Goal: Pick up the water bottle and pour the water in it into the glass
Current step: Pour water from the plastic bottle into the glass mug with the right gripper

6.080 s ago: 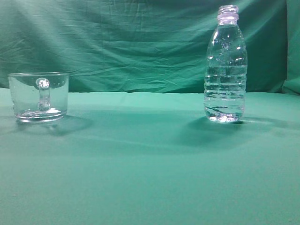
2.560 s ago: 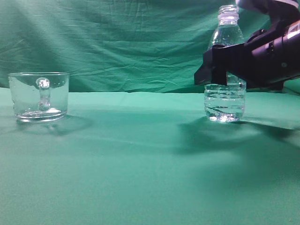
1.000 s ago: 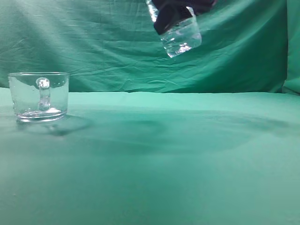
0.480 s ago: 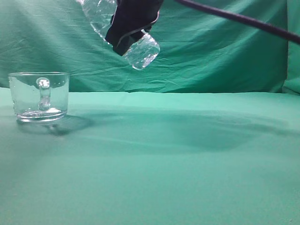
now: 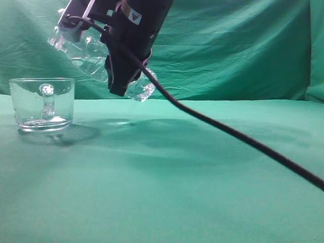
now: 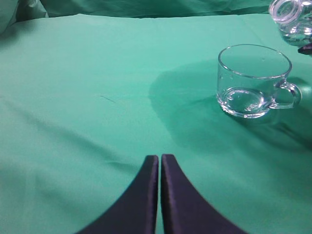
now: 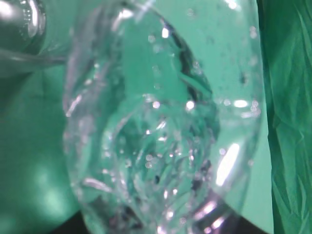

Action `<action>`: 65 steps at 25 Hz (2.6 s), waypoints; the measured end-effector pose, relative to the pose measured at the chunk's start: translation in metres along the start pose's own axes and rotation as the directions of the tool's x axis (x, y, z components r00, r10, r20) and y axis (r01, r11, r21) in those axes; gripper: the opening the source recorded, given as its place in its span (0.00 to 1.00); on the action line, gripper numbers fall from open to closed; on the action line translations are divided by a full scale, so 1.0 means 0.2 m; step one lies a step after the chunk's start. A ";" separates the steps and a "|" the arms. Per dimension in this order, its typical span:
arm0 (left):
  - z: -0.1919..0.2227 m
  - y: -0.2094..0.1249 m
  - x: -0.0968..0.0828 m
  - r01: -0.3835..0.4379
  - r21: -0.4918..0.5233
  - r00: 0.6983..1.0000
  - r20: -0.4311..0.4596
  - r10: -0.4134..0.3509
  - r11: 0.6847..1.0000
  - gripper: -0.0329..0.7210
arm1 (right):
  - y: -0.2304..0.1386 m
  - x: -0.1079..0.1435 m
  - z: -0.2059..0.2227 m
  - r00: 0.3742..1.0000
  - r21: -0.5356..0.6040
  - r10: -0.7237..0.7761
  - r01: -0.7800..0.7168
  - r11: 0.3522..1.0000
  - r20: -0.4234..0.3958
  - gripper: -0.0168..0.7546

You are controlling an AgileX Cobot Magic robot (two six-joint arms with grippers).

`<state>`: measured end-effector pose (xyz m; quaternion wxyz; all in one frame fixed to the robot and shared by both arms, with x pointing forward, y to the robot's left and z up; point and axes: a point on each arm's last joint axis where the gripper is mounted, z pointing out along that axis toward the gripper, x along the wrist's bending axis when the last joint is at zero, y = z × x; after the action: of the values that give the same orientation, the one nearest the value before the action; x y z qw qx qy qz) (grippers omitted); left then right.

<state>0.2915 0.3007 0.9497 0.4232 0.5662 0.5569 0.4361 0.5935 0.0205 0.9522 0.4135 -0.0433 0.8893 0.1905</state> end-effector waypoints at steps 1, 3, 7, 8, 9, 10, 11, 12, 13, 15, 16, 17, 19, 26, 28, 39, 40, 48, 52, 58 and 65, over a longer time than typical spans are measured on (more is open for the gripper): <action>0.00 0.00 0.00 0.000 0.000 1.000 0.000 0.000 1.000 0.04 | 0.00 0.01 0.01 1.000 0.000 -0.020 0.020 1.000 0.000 0.34; 0.00 0.00 0.00 0.000 0.000 1.000 0.000 0.000 1.000 0.04 | 0.00 0.02 0.02 0.998 0.004 -0.056 0.056 0.998 0.002 0.34; 0.00 0.00 0.00 0.000 0.000 1.000 0.000 0.000 1.000 0.04 | -0.01 0.02 0.02 0.992 0.033 -0.127 0.126 0.991 0.021 0.34; 0.00 0.00 0.00 0.000 0.000 1.000 0.000 0.000 1.000 0.04 | -0.02 0.01 0.02 0.990 0.040 -0.142 0.141 0.989 0.027 0.34; 0.00 0.00 0.00 0.000 0.000 1.000 0.000 0.000 1.000 0.04 | -0.02 0.01 0.02 0.987 0.049 -0.158 0.156 0.986 0.033 0.34; 0.00 0.00 0.00 0.000 0.000 1.000 0.000 0.000 1.000 0.04 | -0.02 0.00 0.02 0.984 0.060 -0.172 0.170 0.984 0.040 0.34; 0.00 0.00 0.00 0.000 0.000 1.000 0.000 0.000 1.000 0.04 | -0.02 0.00 0.02 0.982 0.066 -0.186 0.182 0.981 0.045 0.34; 0.00 0.00 0.00 0.000 0.000 1.000 0.000 0.000 1.000 0.04 | -0.03 0.00 0.02 0.979 0.075 -0.197 0.193 0.978 0.049 0.34; 0.00 0.00 0.00 0.000 0.000 1.000 0.000 0.000 1.000 0.04 | -0.03 -0.01 0.02 0.976 0.081 -0.211 0.206 0.975 0.054 0.34; 0.00 0.00 0.00 0.000 0.000 1.000 0.000 0.000 1.000 0.04 | -0.03 -0.01 0.02 0.968 0.088 -0.241 0.235 0.968 0.063 0.34; 0.00 0.00 0.00 0.000 0.000 1.000 0.000 0.000 1.000 0.04 | -0.03 -0.02 0.02 0.964 0.088 -0.256 0.250 0.964 0.067 0.34; 0.00 0.00 0.00 0.000 0.000 1.000 0.000 0.000 1.000 0.04 | -0.03 -0.02 0.02 0.960 0.091 -0.271 0.265 0.960 0.072 0.34; 0.00 0.00 0.00 0.000 0.000 1.000 0.000 0.000 1.000 0.04 | -0.03 -0.02 0.02 0.952 0.093 -0.297 0.289 0.953 0.079 0.34; 0.00 0.00 0.00 0.000 0.000 1.000 0.000 0.000 1.000 0.04 | -0.03 -0.04 0.02 0.926 0.103 -0.364 0.354 0.929 0.099 0.34; 0.00 0.00 0.00 0.000 0.000 1.000 0.000 0.000 1.000 0.04 | -0.03 -0.04 0.02 0.916 0.111 -0.388 0.376 0.920 0.107 0.34; 0.00 0.00 0.00 0.000 0.000 1.000 -0.002 0.000 1.000 0.04 | -0.02 -0.05 0.02 0.887 0.124 -0.443 0.429 0.895 0.129 0.30; 0.00 0.00 0.00 0.000 0.000 1.000 -0.002 0.000 1.000 0.04 | -0.03 -0.05 0.02 0.886 0.127 -0.444 0.430 0.894 0.130 0.30; 0.00 0.00 0.00 0.000 0.000 1.000 -0.002 0.000 1.000 0.04 | -0.03 -0.06 0.02 0.876 0.153 -0.462 0.441 0.884 0.140 0.30; 0.00 0.00 0.00 0.000 0.000 1.000 -0.002 0.000 1.000 0.04 | -0.04 -0.07 0.01 0.867 0.173 -0.477 0.452 0.875 0.147 0.30; 0.00 0.00 0.00 0.000 0.000 1.000 -0.002 0.000 1.000 0.04 | -0.04 -0.08 0.01 0.861 0.194 -0.485 0.455 0.869 0.153 0.30; 0.00 0.00 0.00 0.000 0.000 1.000 -0.002 0.000 1.000 0.04 | -0.03 -0.07 0.01 0.867 0.189 -0.473 0.444 0.876 0.157 0.30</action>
<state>0.2915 0.3008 0.9497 0.4228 0.5657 0.5574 0.4364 0.6058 0.0138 0.9602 0.5353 -0.2042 0.8193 0.0241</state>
